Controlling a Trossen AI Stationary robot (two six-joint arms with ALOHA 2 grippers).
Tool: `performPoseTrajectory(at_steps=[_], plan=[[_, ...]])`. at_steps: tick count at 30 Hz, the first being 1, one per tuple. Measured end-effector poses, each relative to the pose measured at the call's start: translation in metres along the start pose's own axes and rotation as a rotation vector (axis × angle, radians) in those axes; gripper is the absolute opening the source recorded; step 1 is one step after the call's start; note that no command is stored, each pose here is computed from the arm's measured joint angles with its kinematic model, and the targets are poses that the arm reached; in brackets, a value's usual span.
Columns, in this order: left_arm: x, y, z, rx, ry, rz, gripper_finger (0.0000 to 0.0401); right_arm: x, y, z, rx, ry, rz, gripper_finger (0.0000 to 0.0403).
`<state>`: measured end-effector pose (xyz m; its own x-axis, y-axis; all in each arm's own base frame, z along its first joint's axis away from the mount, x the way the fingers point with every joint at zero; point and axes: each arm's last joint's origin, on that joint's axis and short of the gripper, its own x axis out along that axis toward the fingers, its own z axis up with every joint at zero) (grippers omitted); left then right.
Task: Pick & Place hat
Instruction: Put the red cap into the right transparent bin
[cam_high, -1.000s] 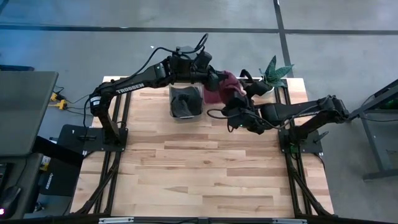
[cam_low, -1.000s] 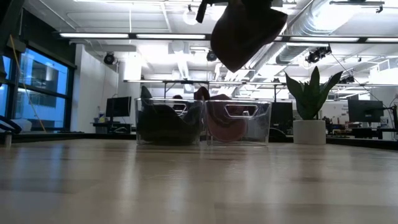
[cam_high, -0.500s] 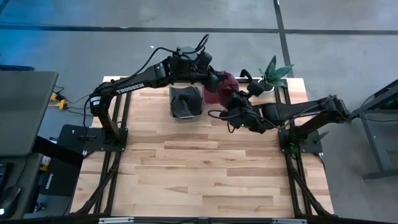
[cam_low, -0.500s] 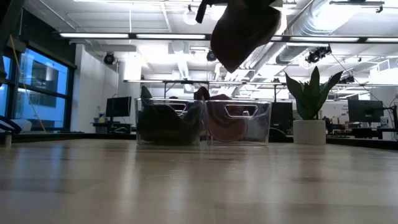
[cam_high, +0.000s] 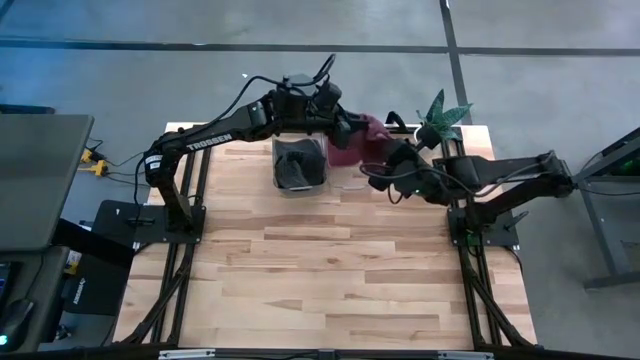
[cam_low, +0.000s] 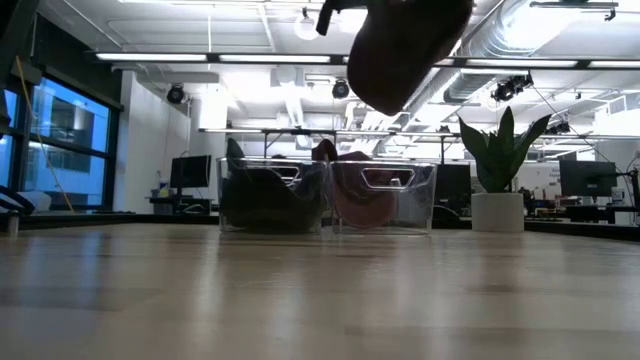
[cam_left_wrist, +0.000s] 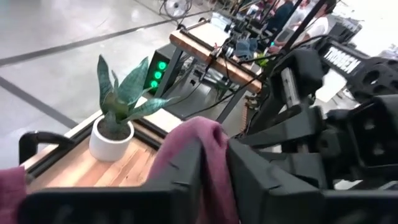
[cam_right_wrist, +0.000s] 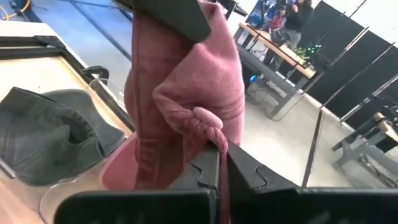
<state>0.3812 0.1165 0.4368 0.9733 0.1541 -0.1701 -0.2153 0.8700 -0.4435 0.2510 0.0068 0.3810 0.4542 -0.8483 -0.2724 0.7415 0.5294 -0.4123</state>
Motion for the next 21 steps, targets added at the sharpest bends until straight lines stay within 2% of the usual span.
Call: performPoseTrajectory(at_steps=[8,11,15,18,21], plan=[[0.0,-0.002,0.005,-0.001,-0.048,-0.023,0.0221,-0.001,-0.001,-0.003,-0.003,0.023,0.044,0.0001],[0.0,-0.001,0.004,0.012,-0.04,-0.008,0.0267,-0.001,-0.002,-0.005,0.0,0.045,0.075,0.0],[-0.013,0.001,0.006,0.063,-0.02,0.083,0.0294,-0.003,-0.002,-0.006,0.006,0.062,0.132,0.0],[-0.03,0.0,0.011,0.104,0.013,0.109,0.0294,-0.002,-0.006,-0.004,0.028,0.079,0.2,0.0],[-0.042,0.01,0.011,0.073,0.089,0.129,0.029,0.003,-0.012,0.001,0.062,0.104,0.268,0.0]])
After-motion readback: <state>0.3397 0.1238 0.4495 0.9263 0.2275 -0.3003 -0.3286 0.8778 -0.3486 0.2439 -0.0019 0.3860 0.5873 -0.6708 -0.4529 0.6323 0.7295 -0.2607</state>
